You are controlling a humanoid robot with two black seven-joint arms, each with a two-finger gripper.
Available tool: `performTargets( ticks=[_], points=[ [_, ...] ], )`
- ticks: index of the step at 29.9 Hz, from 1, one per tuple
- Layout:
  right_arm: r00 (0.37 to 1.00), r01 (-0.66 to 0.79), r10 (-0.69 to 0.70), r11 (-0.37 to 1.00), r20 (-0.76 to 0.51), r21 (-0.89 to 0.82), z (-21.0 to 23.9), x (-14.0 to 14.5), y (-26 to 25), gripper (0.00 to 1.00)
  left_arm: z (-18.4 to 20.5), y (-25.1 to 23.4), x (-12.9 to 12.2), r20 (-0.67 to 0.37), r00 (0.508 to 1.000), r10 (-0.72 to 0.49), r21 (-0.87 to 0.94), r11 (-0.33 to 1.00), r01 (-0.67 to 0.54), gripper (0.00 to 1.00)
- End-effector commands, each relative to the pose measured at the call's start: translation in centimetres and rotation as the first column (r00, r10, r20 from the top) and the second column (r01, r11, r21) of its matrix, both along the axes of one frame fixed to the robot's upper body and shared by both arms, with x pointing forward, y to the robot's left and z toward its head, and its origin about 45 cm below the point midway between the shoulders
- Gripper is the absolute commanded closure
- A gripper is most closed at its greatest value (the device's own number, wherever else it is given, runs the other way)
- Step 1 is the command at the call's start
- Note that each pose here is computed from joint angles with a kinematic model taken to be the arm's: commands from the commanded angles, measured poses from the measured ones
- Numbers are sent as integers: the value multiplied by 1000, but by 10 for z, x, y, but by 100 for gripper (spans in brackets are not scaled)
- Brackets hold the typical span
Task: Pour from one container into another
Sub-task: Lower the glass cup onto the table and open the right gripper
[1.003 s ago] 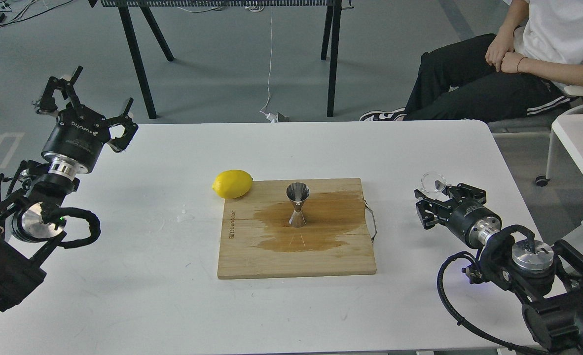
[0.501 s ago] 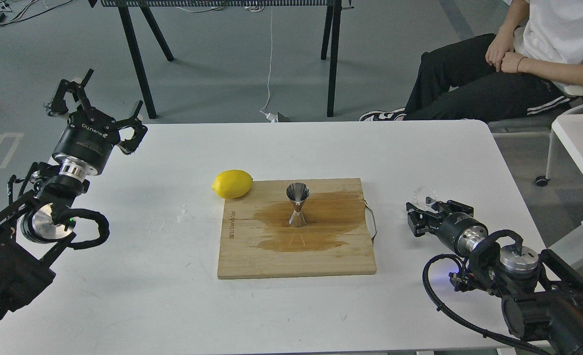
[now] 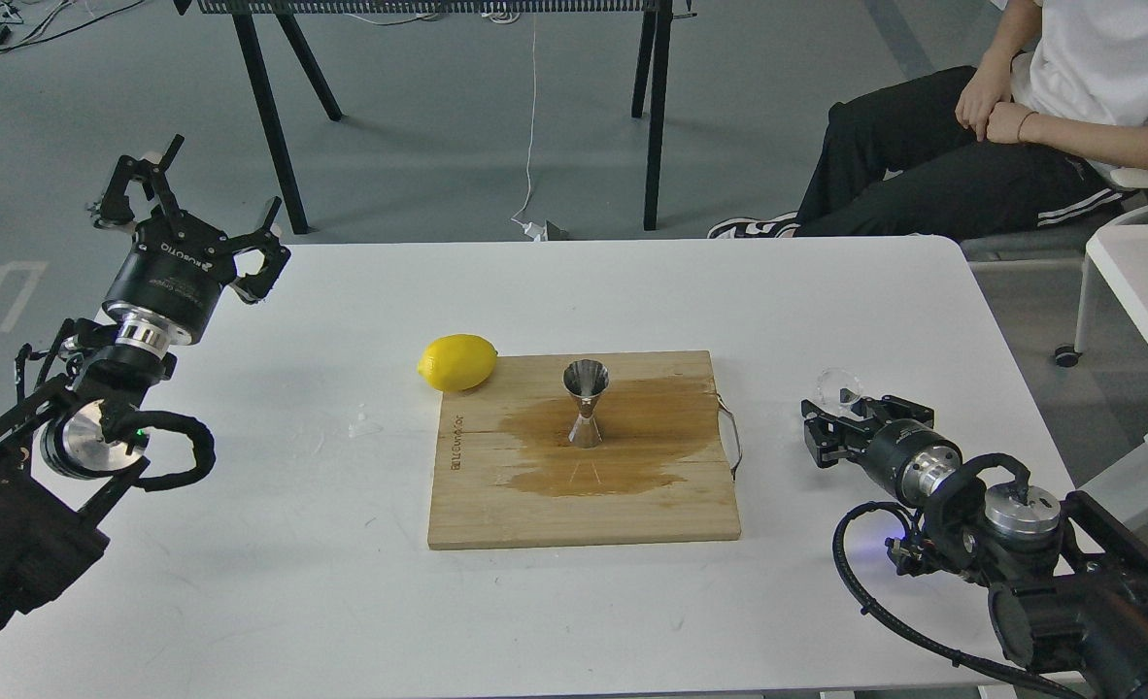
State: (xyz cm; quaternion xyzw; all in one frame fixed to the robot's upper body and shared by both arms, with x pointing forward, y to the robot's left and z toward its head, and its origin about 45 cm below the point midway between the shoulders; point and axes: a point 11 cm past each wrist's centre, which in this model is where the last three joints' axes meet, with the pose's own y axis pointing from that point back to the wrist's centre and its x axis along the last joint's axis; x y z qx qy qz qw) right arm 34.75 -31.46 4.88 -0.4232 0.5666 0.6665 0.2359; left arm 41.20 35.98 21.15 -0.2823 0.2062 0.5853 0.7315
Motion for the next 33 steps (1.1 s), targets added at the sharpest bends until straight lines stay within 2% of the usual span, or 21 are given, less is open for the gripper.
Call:
performTargets(
  ticks=[1, 8, 14, 15, 16, 17, 18, 21, 22, 24, 28, 29, 31, 33],
  points=[
    [1000, 1, -1, 1000, 0, -6, 0, 0, -2, 56, 0, 0, 0, 0, 1000, 0, 0, 1000, 0, 0],
    [1000, 7, -7, 1000, 0, -13, -1, -2, -4, 38, 1, -1, 0, 1, 1000, -1, 0, 1000, 1, 0],
    [1000, 2, -2, 1000, 16, -14, 0, -2, -3, 39, 1, -1, 0, 3, 1000, -3, -1, 1000, 3, 0],
    [1000, 0, 0, 1000, 19, -15, 0, -2, -3, 40, 1, -1, 0, 3, 1000, -3, -1, 1000, 3, 0],
    [1000, -2, 3, 1000, 19, -14, 0, -2, -3, 49, 1, 0, 0, 3, 1000, -2, 0, 1000, 2, 0],
    [1000, -3, 4, 1000, 19, -15, 0, -2, -3, 63, 1, 0, 0, 3, 1000, -2, 0, 1000, 2, 0],
    [1000, -4, 4, 1000, 18, -16, -1, -2, -3, 73, 1, 0, 0, 3, 1000, -2, 0, 1000, 2, 0],
    [1000, -3, 4, 1000, 19, -20, 0, -1, -4, 72, 1, -1, 0, 3, 1000, -3, -1, 1000, 3, 0],
    [1000, -3, 4, 1000, 19, -20, 0, -1, -4, 63, 1, 0, 0, 3, 1000, -2, 0, 1000, 2, 0],
    [1000, -1, 2, 1000, 18, -18, 0, -1, -3, 37, 1, -1, 0, 3, 1000, -3, -1, 1000, 3, 0],
    [1000, 0, 0, 1000, 18, -21, 0, -2, -4, 31, 1, -1, 0, 1, 1000, -4, -1, 1000, 4, 0],
    [1000, 1, -1, 1000, 18, -21, 0, -2, -5, 26, 1, -1, 0, 2, 1000, -5, -2, 1000, 5, 0],
    [1000, 1, 0, 1000, 18, -21, -1, -2, -4, 9, 1, -1, 0, 2, 1000, -5, -2, 1000, 5, 0],
    [1000, 3, -2, 1000, 18, -20, -1, -3, -5, 8, 1, -1, 0, 2, 1000, -5, -2, 1000, 5, 0]
  ],
)
